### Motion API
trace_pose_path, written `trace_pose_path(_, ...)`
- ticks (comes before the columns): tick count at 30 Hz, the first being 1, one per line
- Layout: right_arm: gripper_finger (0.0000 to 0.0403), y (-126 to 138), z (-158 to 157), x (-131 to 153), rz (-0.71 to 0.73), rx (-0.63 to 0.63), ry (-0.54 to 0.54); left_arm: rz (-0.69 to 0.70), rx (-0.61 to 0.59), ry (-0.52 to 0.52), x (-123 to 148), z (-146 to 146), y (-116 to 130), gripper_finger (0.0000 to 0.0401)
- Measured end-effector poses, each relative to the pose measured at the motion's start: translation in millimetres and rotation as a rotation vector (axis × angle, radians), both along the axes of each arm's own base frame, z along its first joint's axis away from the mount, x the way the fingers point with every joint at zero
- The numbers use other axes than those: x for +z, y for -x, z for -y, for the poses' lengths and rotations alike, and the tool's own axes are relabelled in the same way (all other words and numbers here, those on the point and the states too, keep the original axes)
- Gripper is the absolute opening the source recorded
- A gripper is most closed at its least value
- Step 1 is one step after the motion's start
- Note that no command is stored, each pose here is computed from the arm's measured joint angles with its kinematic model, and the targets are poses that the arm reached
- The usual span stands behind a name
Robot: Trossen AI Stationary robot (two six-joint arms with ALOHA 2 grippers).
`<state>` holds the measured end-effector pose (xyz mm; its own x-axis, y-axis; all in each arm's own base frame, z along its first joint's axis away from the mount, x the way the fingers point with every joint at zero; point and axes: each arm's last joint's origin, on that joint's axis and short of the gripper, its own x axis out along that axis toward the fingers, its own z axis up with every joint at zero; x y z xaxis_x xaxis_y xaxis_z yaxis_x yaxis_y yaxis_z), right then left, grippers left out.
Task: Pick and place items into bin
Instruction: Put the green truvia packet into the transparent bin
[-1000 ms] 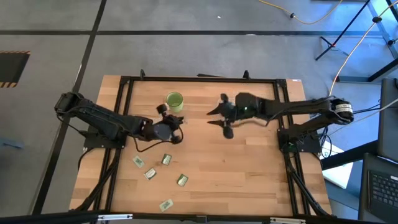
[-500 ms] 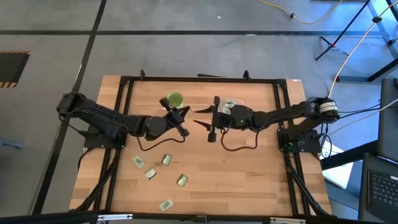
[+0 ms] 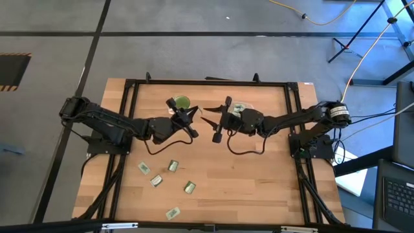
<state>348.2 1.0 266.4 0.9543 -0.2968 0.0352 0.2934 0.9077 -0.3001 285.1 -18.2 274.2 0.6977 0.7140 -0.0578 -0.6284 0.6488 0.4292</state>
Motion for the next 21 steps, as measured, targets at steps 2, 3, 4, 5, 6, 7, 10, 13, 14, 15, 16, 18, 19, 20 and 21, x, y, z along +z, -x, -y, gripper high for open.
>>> trace_pose_path(2,0.0171,0.0,0.0,1.1,0.013,0.0,-0.003,0.007,-0.001,0.001,0.6,0.1,-0.1,0.0002)
trace_pose_path(3,0.017,0.1,0.0,2.4,0.026,0.0,-0.004,0.012,-0.007,0.003,1.0,0.2,-0.2,0.0002)
trace_pose_path(4,0.0169,0.2,0.0,3.6,0.039,0.0,-0.004,0.016,-0.017,0.004,1.3,0.4,-0.5,0.0002)
trace_pose_path(5,0.0167,0.3,-0.1,4.3,0.047,0.001,-0.005,0.019,-0.024,0.006,1.5,0.5,-0.6,0.0002)
trace_pose_path(6,0.0163,0.3,-0.1,4.6,0.05,0.001,-0.007,0.025,-0.03,0.007,2.0,0.6,-0.8,0.0002)
trace_pose_path(7,0.0158,0.3,-0.1,4.5,0.049,0.001,-0.007,0.034,-0.036,0.009,2.8,0.8,-1.0,0.0002)
trace_pose_path(10,0.0136,0.3,0.3,4.5,0.049,0.0,-0.007,0.044,-0.037,0.002,4.4,0.8,-1.1,0.0002)
trace_pose_path(13,0.011,0.3,0.3,4.4,0.047,0.0,-0.002,0.047,-0.038,0.002,4.8,0.8,-1.1,0.0002)
trace_pose_path(14,0.0101,0.3,0.2,4.5,0.048,0.001,-0.002,0.047,-0.043,0.002,4.8,0.9,-1.1,0.0002)
trace_pose_path(15,0.0092,0.3,0.2,4.5,0.048,0.001,-0.003,0.046,-0.047,0.002,4.7,1.0,-1.3,0.0002)
trace_pose_path(16,0.0083,0.3,0.4,4.5,0.047,0.001,-0.003,0.047,-0.049,0.002,4.8,1.0,-1.3,0.0002)
trace_pose_path(18,0.0065,0.2,0.5,4.5,0.047,0.001,-0.001,0.045,-0.051,0.001,4.8,1.7,-1.2,0.0002)
trace_pose_path(19,0.0056,0.3,0.5,4.5,0.046,0.001,0.0,0.045,-0.052,0.001,4.7,1.9,-1.2,0.0002)
trace_pose_path(20,0.0046,0.3,0.5,4.5,0.047,0.001,0.0,0.044,-0.052,0.0,4.8,1.9,-1.2,0.0002)
trace_pose_path(21,0.0036,0.3,0.5,4.5,0.047,0.0,0.0,0.04,-0.052,-0.004,4.7,1.9,-1.2,0.0002)
